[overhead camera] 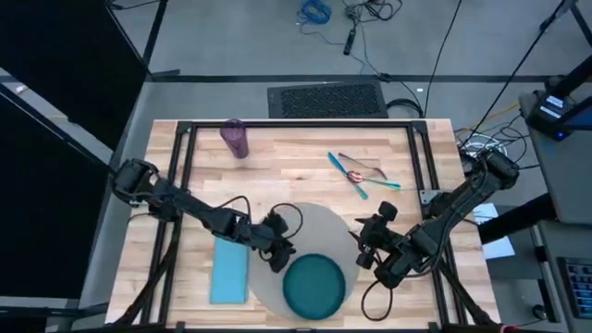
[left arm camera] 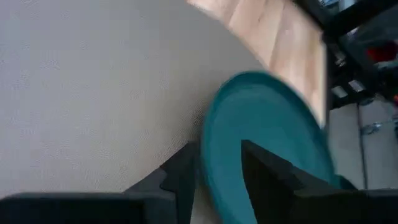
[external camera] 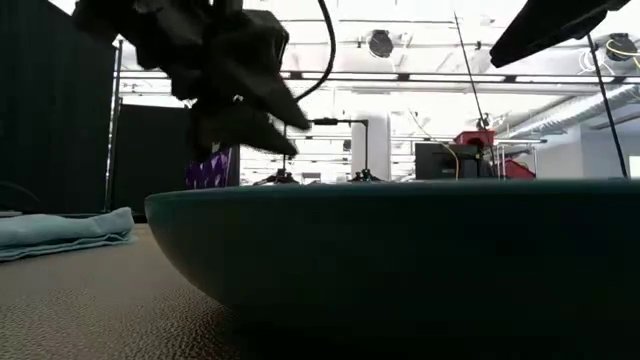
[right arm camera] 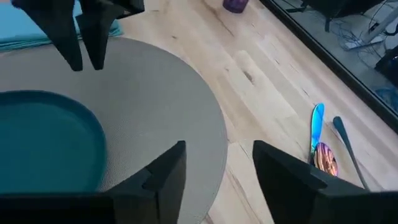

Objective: Set table place
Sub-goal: Adjust the green plate on the brown placemat

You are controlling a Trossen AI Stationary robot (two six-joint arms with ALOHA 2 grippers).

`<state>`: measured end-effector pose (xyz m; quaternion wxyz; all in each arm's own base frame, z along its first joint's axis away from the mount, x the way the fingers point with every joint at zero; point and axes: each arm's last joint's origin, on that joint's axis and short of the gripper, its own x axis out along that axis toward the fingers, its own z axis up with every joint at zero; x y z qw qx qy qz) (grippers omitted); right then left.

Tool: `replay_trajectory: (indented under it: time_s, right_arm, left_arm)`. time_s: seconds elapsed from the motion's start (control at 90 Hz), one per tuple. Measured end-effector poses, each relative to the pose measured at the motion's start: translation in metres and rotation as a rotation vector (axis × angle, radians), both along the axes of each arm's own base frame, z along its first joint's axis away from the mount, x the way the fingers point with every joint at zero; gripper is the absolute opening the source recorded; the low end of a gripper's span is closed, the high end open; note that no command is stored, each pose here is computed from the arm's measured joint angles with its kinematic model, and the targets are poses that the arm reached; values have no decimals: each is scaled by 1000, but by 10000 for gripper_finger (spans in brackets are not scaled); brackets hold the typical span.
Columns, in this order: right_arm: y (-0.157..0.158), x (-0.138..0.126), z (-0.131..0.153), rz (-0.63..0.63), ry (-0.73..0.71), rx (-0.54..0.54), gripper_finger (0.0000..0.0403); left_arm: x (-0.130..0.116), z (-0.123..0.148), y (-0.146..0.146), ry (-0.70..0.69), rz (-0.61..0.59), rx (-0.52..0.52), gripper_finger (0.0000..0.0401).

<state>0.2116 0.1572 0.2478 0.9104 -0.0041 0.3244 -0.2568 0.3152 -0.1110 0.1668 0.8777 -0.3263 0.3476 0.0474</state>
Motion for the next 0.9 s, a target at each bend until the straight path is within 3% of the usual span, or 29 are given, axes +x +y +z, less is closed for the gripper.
replay_trajectory:
  time_s: [0.144,0.344,0.9]
  right_arm:
    - [1,1,0,-1,-8,9,192]
    - [1,1,0,-1,-10,10,201]
    - [3,3,1,2,-36,29,201]
  left_arm:
    - [3,-12,-1,41,0,-14,107]
    - [8,-7,-12,15,-25,-24,107]
    - [2,-21,-29,63,-63,-19,107]
